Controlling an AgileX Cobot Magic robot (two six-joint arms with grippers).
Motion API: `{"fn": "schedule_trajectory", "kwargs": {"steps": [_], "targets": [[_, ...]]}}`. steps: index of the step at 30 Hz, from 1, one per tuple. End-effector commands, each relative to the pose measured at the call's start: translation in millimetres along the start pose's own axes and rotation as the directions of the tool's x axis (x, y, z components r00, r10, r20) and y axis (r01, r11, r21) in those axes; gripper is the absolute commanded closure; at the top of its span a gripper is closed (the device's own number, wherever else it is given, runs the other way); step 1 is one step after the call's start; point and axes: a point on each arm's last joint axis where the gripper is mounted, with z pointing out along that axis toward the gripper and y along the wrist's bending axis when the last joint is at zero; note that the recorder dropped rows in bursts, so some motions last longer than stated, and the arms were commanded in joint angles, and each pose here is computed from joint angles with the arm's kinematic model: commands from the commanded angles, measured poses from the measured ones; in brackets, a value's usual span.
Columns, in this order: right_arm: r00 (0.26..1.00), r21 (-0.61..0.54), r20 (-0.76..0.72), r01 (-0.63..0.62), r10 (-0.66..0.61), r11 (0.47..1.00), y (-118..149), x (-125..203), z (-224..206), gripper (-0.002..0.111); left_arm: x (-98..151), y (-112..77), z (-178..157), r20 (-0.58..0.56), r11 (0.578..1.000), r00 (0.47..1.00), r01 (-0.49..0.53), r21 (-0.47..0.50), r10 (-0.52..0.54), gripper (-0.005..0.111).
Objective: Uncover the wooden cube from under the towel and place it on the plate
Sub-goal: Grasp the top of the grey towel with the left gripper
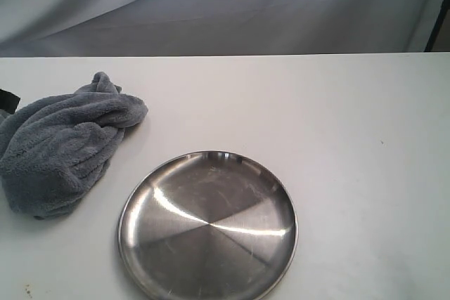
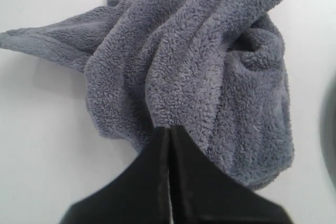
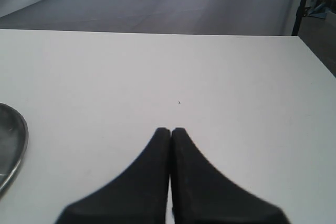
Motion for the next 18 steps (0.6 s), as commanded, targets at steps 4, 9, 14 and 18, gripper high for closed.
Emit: {"fn": "schedule_trajectory", "kwargs": {"steps": [4, 9, 14, 18], "targets": [[1.0, 0.007, 0.004, -0.002, 0.002, 1.0, 0, 1, 0, 0.108, -7, 0.8, -3, 0.083, 1.0, 0.997, 0.003, -0.016, -0.002, 0.107], [1.0, 0.007, 0.004, -0.002, 0.002, 1.0, 0, 1, 0, 0.108, -8, 1.4, -1, 0.108, 1.0, 0.994, 0.005, -0.025, -0.002, 0.106], [1.0, 0.007, 0.004, -0.002, 0.002, 1.0, 0, 1, 0, 0.108, -1, 0.1, 7, 0.081, 1.0, 0.996, -0.021, -0.021, 0.023, 0.105], [1.0, 0.007, 0.004, -0.002, 0.002, 1.0, 0, 1, 0, 0.108, 5, -1.3, 20, -0.016, 0.996, 0.996, -0.088, 0.013, 0.088, 0.086]]}}
